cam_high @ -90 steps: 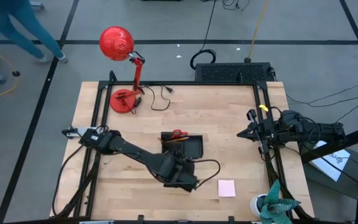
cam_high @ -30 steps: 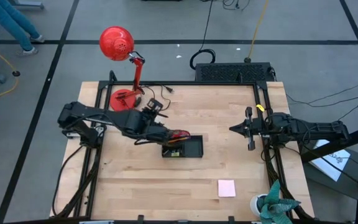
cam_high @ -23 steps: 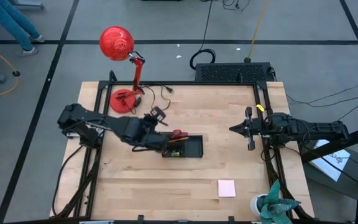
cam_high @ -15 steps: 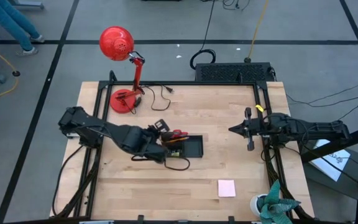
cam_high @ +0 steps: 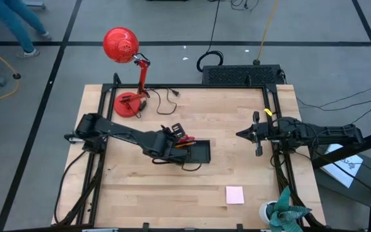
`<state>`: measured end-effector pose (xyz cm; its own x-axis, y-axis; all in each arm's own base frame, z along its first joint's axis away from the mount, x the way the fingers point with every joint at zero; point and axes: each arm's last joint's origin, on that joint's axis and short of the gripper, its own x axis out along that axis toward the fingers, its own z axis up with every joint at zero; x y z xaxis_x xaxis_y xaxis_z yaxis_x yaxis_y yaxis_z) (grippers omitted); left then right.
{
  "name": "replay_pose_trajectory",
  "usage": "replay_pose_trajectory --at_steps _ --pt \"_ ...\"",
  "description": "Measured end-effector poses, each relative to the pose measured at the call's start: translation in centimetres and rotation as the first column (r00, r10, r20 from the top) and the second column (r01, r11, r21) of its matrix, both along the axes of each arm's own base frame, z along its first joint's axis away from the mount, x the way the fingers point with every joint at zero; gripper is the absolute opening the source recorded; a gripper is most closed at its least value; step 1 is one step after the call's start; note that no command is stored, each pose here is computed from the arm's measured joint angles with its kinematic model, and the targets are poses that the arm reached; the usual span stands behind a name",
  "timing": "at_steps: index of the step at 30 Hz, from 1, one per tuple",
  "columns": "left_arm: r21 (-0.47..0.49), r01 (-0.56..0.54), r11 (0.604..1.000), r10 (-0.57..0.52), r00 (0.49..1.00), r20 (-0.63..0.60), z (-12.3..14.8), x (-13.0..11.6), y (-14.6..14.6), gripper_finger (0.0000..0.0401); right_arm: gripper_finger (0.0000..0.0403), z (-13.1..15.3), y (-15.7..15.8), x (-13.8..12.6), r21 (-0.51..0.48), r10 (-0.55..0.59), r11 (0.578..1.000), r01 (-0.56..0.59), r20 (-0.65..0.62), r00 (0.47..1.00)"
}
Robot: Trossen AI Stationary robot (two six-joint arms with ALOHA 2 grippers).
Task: Pick and place office supplies into organizer
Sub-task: Put the pen into the top left section of the desk organizer
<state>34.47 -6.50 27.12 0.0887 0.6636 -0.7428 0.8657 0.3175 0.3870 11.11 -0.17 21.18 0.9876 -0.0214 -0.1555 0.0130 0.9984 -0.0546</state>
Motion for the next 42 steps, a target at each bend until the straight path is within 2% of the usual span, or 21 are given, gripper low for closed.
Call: replay_pose_trajectory --at_steps 16,26,32,39,42 --pt "-0.041 -0.028 0.999 0.03 0.998 0.062 -0.2 0.8 0.5 0.0031 0.0 0.0 0.0 0.0 0.001 0.004 1.0 -0.004 -0.003 1.0" --pt "-0.048 -0.024 0.999 0.027 0.998 0.057 -0.2 0.8 0.5 0.0031 0.0 0.0 0.0 0.0 0.006 0.003 1.0 -0.003 -0.001 1.0" --pt "-0.055 0.02 0.998 -0.019 1.0 0.024 -0.2 0.6 -0.1 0.0031 0.0 0.0 0.0 0.0 0.009 0.003 1.0 -0.003 -0.001 1.0" --pt "-0.049 0.17 0.984 -0.174 0.981 -0.081 -0.2 0.3 -1.2 0.0031 0.0 0.0 0.0 0.0 0.009 0.003 1.0 -0.003 -0.001 1.0" --pt "-0.057 0.204 0.977 -0.209 0.973 -0.103 -0.3 0.4 -1.3 0.0031 0.0 0.0 0.0 0.0 0.009 0.003 1.0 -0.003 0.0 1.0"
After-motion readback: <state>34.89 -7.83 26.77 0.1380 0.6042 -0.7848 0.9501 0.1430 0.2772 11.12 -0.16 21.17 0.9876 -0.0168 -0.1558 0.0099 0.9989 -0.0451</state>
